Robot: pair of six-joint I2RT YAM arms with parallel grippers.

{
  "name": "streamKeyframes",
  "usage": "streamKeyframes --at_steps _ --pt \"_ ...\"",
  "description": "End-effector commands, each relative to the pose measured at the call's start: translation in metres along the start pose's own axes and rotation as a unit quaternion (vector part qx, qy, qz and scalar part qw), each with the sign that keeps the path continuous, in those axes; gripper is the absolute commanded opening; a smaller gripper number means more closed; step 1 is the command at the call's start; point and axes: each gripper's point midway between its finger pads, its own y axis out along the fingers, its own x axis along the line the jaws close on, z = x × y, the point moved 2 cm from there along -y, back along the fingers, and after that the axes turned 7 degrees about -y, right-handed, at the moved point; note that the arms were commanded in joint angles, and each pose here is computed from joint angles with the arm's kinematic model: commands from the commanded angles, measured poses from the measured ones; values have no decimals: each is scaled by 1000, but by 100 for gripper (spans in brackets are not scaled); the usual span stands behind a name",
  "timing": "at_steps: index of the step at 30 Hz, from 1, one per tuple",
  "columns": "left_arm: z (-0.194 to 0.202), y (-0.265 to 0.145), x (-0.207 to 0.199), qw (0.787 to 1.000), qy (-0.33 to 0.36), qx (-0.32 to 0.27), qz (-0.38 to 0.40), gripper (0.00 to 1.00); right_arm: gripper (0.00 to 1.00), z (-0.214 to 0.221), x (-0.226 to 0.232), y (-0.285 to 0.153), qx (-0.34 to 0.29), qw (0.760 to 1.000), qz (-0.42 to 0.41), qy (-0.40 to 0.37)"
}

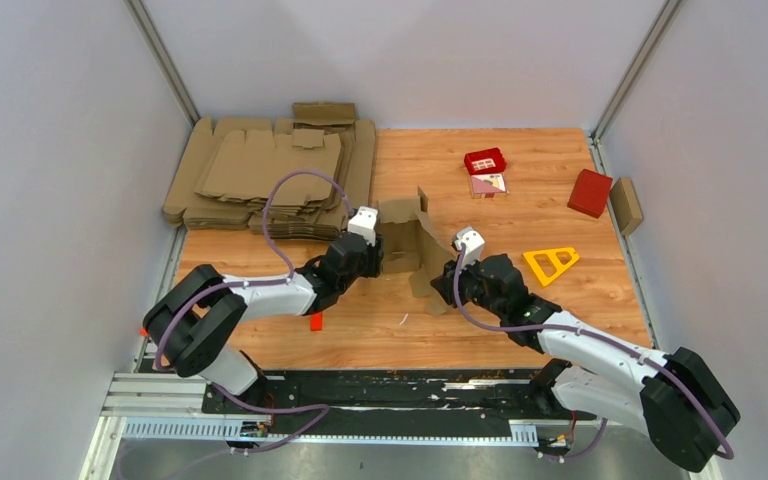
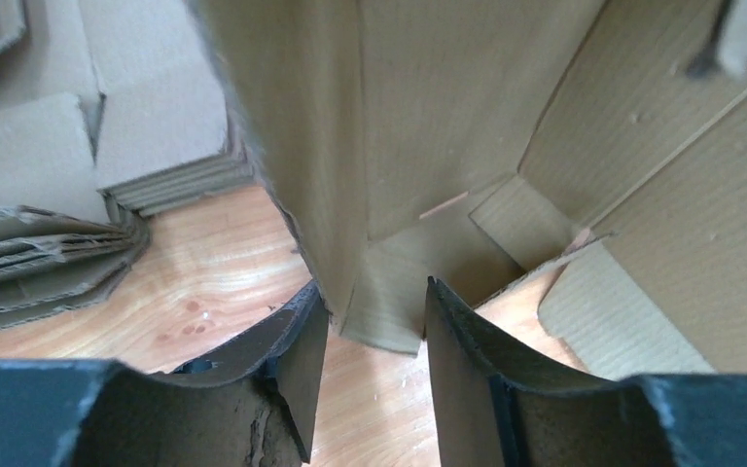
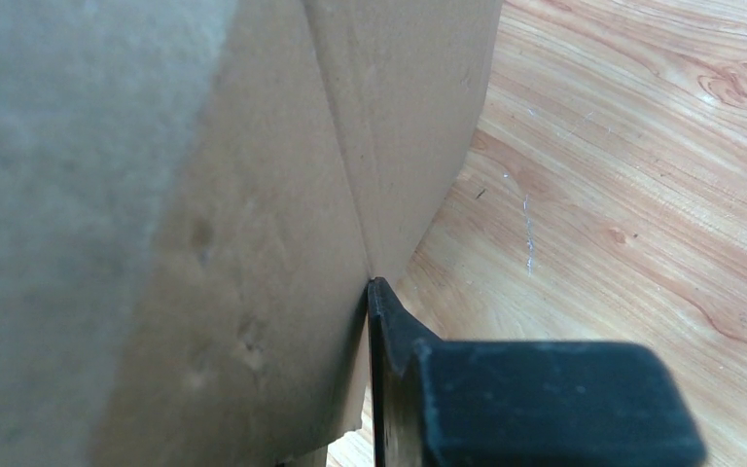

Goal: Fold the paper box

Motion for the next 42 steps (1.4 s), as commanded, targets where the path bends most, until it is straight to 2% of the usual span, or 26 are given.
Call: streamKeyframes --at_steps 1,3,11,18,24,29,30,33,37,39,42 --pt "7 7 -10 1000 -5 23 20 53 18 -10 0 -2 -17 1000 3 -6" --pt "9 12 -14 999 -6 30 25 60 18 -11 1 -3 -19 1000 0 -6" --pt "17 15 -22 997 4 62 45 75 18 -10 1 -2 -18 1000 0 -7" --pt "16 9 -28 996 -1 60 67 63 18 -10 1 -1 -17 1000 -1 -6" --pt "19 11 -44 991 -8 73 111 63 18 -11 5 -1 -20 1000 -11 -8" --pt "17 15 -34 994 -5 66 81 54 16 -11 8 -2 -22 999 -23 -8" --pt "18 17 -31 995 -4 67 72 54 16 -11 8 -3 -23 999 -23 -8" --pt "22 21 -33 994 0 80 73 70 16 -12 8 -4 -25 999 -22 -8" --pt "28 21 -37 992 4 96 85 81 17 -11 7 -4 -22 1000 -20 -9" --pt "29 19 -37 991 7 100 89 82 17 -10 7 -4 -21 1000 -19 -9" --pt "29 17 -37 991 6 98 92 74 17 -11 7 -4 -21 1000 -21 -9"
